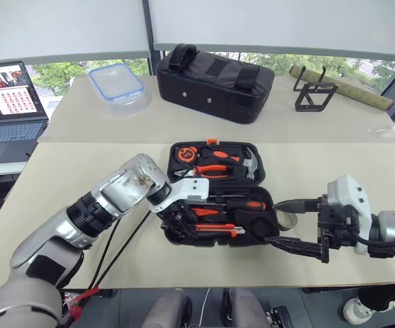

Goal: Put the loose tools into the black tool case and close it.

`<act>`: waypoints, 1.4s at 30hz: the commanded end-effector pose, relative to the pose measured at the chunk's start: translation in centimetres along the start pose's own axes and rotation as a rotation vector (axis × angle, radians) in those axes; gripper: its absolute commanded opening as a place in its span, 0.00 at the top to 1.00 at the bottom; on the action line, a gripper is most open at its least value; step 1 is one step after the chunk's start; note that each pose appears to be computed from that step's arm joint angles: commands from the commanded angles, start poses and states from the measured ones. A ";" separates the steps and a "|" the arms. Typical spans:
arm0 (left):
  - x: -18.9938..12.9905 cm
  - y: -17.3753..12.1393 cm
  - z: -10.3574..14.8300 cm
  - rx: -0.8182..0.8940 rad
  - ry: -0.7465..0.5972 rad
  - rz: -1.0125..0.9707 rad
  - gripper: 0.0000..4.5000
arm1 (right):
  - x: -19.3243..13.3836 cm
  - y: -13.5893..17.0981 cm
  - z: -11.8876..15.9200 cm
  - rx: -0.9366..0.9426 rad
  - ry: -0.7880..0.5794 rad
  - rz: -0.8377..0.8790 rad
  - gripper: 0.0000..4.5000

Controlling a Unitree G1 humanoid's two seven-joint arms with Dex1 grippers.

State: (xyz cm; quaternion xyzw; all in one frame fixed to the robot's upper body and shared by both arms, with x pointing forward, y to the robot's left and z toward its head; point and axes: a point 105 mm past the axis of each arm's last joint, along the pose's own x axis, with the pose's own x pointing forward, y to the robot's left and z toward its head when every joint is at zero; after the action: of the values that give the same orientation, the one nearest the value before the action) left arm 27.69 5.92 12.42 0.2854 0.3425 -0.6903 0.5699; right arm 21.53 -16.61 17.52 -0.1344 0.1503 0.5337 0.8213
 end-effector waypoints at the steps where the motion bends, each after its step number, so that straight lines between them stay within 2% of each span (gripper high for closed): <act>1: -1.8 -0.2 1.3 0.011 -0.031 0.026 0.17 | 0.0 -0.1 1.1 -0.050 -0.033 -0.005 0.00; 3: -2.8 -0.6 2.2 0.016 -0.083 0.018 0.02 | 0.1 -0.1 1.1 -0.049 -0.034 -0.003 0.00; 7: -4.1 -0.8 3.2 0.049 -0.145 0.030 0.01 | 0.1 -0.3 1.1 -0.047 -0.038 0.000 0.00; 9: -4.4 -0.5 2.9 0.075 -0.143 0.057 0.14 | 0.1 -0.4 1.1 -0.045 -0.041 0.001 0.00; 10: -4.4 -0.3 2.6 0.089 -0.129 0.072 0.16 | 0.1 -0.5 1.1 -0.044 -0.041 0.002 0.00; 11: -4.1 -0.1 2.2 0.093 -0.115 0.080 0.27 | 0.2 -0.5 1.1 -0.044 -0.040 0.005 0.00; 17: -2.4 0.0 1.3 0.125 -0.073 0.055 0.73 | 0.2 -0.5 1.1 -0.047 -0.036 0.013 0.00; 20: -1.5 -0.2 0.6 0.138 -0.041 0.030 0.99 | 0.3 -0.3 1.0 -0.042 -0.034 0.018 0.00; 25: 0.3 -1.0 -1.4 0.170 0.057 -0.025 1.00 | 0.4 0.0 0.7 -0.027 -0.033 0.021 0.00; 29: 1.5 -0.4 -3.0 0.201 0.144 0.003 1.00 | 0.5 -0.1 0.5 -0.015 -0.033 0.015 0.00; 33: 1.8 0.7 -3.3 0.220 0.159 0.066 1.00 | 0.3 -0.4 0.5 -0.012 -0.031 0.004 0.00; 37: 0.9 0.8 -2.2 0.202 0.087 0.097 1.00 | 0.1 -0.7 0.6 -0.022 -0.029 -0.015 0.00; 40: -1.7 0.1 0.3 0.168 -0.120 0.101 1.00 | -1.0 -1.9 0.3 -0.033 -0.004 -0.109 0.00; 42: -3.9 -0.1 1.8 0.153 -0.265 0.131 0.89 | -1.8 -2.4 -0.2 -0.032 0.028 -0.153 0.00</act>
State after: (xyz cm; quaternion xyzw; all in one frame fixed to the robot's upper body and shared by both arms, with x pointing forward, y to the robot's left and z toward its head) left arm 27.89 6.63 12.85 0.2948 0.2472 -0.7064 0.5941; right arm 22.66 -17.95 16.97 -0.1331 0.1590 0.4979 0.8421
